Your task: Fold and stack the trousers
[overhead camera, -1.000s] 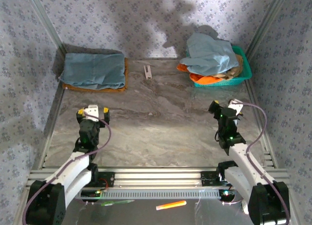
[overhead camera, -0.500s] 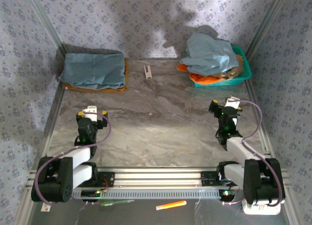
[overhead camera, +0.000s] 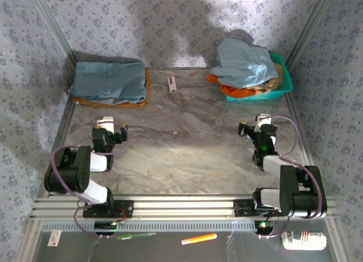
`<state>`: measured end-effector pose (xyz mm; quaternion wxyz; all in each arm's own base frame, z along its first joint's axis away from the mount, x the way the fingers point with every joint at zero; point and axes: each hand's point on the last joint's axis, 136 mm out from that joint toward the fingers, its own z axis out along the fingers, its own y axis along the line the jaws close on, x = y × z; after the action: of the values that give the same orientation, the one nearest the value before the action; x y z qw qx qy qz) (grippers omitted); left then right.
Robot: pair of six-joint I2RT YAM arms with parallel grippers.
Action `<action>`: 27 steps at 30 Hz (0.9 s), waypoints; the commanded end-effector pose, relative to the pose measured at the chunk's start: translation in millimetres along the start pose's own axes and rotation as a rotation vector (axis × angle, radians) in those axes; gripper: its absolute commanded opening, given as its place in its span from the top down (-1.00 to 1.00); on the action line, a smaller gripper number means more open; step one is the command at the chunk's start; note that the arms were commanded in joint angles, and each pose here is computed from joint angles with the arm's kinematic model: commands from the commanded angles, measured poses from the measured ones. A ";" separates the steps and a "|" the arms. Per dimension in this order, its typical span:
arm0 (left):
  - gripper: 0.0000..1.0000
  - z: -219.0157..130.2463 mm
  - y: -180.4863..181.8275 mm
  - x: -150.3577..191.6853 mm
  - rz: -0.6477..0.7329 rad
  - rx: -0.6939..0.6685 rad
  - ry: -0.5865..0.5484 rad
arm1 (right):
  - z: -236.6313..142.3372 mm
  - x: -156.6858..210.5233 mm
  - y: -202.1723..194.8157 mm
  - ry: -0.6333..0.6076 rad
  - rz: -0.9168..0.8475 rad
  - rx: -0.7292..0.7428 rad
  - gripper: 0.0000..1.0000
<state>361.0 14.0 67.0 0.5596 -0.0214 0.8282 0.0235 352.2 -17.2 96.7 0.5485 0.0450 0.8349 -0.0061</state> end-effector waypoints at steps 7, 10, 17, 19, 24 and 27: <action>-0.99 26.3 -3.1 -34.5 -0.040 0.048 0.012 | 16.2 -22.2 6.4 -0.048 -0.069 -0.049 -0.99; -0.99 26.1 -3.2 -33.8 -0.039 0.047 0.012 | 22.4 -16.4 2.2 -0.053 -0.066 -0.025 -0.99; -0.99 26.2 -3.3 -33.8 -0.036 0.044 0.012 | 37.4 -3.4 15.2 -0.020 -0.114 -0.077 -0.99; -0.99 26.4 -3.3 -34.0 -0.035 0.043 0.012 | 37.9 -3.0 10.8 -0.013 -0.111 -0.036 -0.99; -0.99 26.4 -2.8 -34.1 -0.036 0.040 0.012 | 42.2 -2.4 2.6 0.011 -0.076 -0.019 -0.99; -0.99 26.4 -3.5 -34.1 -0.035 0.042 0.012 | 42.2 -2.6 2.6 0.012 -0.074 -0.020 -0.99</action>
<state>396.6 14.3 88.5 0.5541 -0.0231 0.8321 0.0032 388.5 -14.1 81.9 0.5443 0.0061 0.8388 -0.0116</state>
